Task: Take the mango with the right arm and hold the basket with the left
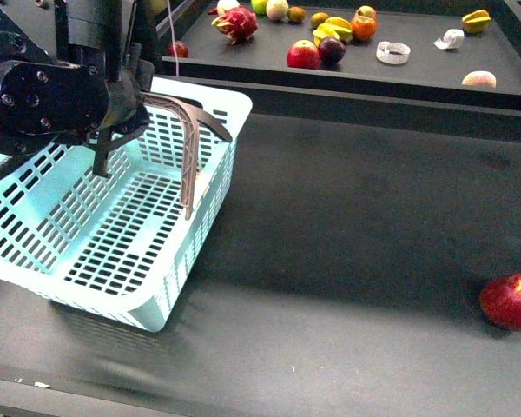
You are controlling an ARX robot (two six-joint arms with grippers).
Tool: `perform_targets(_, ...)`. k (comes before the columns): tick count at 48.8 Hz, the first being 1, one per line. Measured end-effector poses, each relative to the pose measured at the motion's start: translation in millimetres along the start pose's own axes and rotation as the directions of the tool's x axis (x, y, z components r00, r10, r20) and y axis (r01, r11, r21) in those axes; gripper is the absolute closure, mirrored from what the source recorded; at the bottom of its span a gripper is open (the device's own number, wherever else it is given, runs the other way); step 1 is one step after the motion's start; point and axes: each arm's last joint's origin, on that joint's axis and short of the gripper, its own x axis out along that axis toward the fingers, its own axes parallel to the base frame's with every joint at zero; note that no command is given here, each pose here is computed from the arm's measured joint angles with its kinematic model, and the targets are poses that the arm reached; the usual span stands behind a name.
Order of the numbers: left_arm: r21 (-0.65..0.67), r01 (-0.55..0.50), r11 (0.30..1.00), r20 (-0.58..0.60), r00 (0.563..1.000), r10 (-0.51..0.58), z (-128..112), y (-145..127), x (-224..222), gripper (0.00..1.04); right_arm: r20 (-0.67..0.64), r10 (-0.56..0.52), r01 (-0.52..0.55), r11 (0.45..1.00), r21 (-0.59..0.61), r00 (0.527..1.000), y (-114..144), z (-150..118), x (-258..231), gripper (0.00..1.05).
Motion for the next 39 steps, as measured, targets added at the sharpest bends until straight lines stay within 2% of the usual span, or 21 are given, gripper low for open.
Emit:
perform_targets(9, -0.062, -0.029, 0.998, 0.018, 0.999, 0.031, -4, -2, 13, 0.99, 0.001, 0.000, 0.000, 1.000, 0.000, 1.000, 0, 0, 0, 0.08)
perform_targets(13, -0.053, -0.054, 0.997, 0.012, 0.998, 0.054, -5, -1, 14, 0.83, 0.001, 0.000, 0.000, 1.000, 0.000, 1.000, 0, 0, 0, 0.08)
perform_targets(23, -0.018, -0.065, 0.998, 0.017, 0.998, 0.065, -2, 5, 8, 0.52, 0.001, 0.000, 0.000, 1.000, 0.000, 1.000, 0, 0, 0, 0.08)
perform_targets(32, 0.051, 0.004, 0.999, 0.019, 1.000, -0.005, 22, -6, -24, 0.08, 0.001, 0.000, 0.000, 1.000, 0.000, 1.000, 0, 0, 0, 0.08)
perform_targets(39, 0.129, 0.061, 0.990, 0.049, 0.996, -0.068, 41, -10, -56, 0.08, 0.001, 0.000, 0.000, 1.000, 0.000, 1.000, 0, 0, 0, 0.08)
